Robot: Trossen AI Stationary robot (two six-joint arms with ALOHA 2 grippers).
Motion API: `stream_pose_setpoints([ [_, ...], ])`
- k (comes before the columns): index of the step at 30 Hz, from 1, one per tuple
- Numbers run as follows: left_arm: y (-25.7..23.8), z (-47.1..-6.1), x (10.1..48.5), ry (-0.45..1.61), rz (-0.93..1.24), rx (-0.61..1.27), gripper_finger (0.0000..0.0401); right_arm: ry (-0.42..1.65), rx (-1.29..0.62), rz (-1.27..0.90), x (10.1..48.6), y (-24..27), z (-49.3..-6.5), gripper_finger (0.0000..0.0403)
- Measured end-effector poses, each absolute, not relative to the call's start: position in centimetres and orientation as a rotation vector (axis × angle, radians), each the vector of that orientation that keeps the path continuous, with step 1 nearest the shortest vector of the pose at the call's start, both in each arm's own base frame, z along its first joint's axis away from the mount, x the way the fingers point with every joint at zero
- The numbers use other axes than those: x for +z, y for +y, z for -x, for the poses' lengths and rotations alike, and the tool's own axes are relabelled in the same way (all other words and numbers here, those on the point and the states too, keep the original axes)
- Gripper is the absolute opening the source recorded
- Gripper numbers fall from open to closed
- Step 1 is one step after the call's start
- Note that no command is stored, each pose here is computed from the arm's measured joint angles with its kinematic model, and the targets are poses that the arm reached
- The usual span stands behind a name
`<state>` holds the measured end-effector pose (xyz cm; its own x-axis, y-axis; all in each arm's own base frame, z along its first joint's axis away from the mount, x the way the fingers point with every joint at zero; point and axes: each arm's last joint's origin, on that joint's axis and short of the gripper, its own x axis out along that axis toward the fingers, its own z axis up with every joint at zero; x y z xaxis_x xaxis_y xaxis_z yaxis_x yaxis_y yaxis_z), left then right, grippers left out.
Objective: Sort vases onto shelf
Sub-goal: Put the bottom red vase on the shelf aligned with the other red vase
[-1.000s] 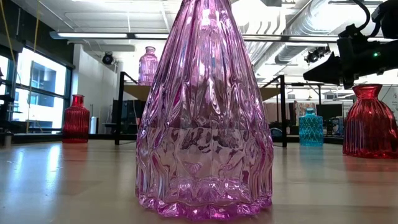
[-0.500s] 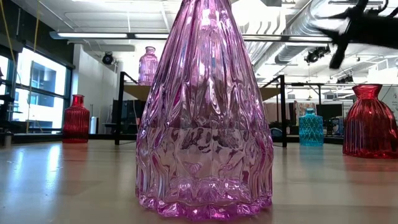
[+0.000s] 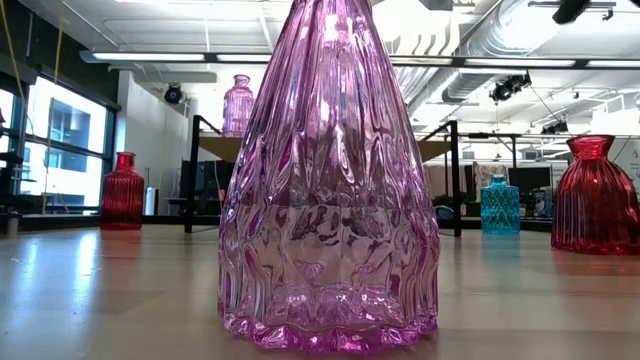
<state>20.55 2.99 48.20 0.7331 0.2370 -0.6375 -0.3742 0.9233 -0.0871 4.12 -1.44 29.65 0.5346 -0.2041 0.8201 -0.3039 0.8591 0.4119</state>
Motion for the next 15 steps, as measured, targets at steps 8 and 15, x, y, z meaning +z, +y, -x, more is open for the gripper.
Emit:
stream_pose_setpoints([
  [8,3.0,-20.5,48.2,0.668,0.215,0.339,0.0094,-0.534,-0.175,-0.589,33.8,-1.9,-5.6,0.0052],
  [15,3.0,-20.5,48.2,0.668,0.215,0.34,0.0094,0.008,-0.364,-0.77,35.1,-2.4,-7.3,0.0095],
])
